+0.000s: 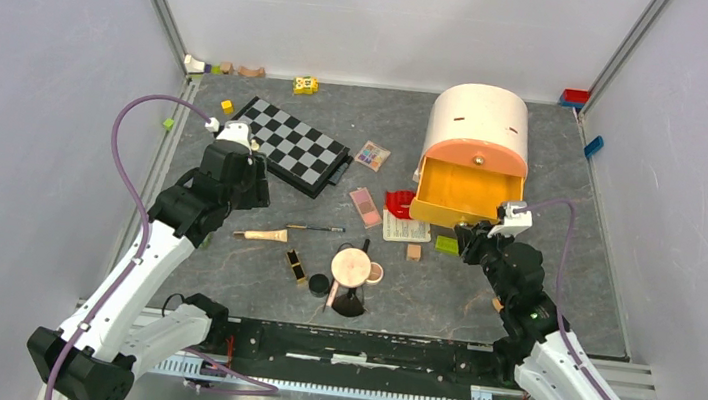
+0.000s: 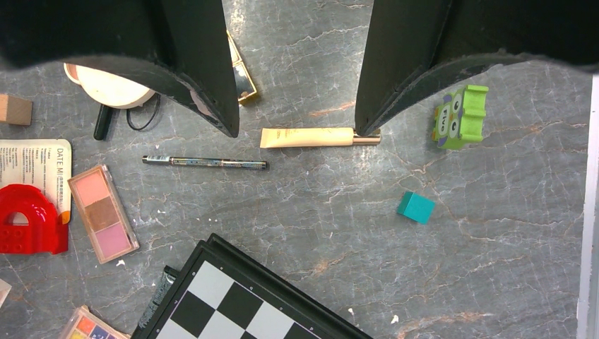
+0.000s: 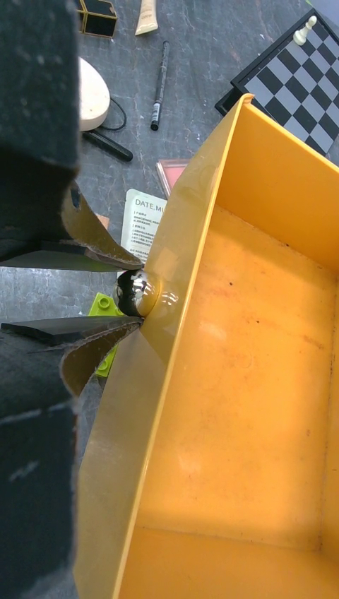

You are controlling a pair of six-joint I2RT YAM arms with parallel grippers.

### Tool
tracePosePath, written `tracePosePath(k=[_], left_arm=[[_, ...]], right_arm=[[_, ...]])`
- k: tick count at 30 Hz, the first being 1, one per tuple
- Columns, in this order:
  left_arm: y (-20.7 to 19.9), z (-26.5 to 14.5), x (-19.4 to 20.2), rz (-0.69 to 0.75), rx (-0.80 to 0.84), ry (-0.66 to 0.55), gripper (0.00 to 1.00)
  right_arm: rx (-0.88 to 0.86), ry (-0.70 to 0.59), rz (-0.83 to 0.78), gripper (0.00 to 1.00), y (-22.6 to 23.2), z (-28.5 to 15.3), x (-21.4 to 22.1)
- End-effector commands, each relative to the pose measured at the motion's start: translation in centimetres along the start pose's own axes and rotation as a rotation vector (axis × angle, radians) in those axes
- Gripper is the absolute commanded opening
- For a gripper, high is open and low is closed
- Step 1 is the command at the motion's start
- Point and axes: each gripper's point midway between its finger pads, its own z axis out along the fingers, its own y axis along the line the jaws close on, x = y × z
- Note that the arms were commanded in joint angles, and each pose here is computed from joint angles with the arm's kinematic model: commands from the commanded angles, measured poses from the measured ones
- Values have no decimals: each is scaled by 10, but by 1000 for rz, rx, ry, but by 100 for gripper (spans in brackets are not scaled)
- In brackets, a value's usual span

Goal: Organize the makeup
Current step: Open the drawer in the storage box.

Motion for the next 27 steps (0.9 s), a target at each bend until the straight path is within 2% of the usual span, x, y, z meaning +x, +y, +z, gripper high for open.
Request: tracePosePath(k=[1,9,27], left_arm=[[-2,0,-8,38,25,-32,68],[-3,0,-8,39,26,-30,68],[-3,1,-7,40,25,-27,67]], right_arm=[[-91,-71,6,14,23,-3,-33],[-139,-101,-3,8,32,-10,-44],[-118,-69,-6,6,26,-16,-32]])
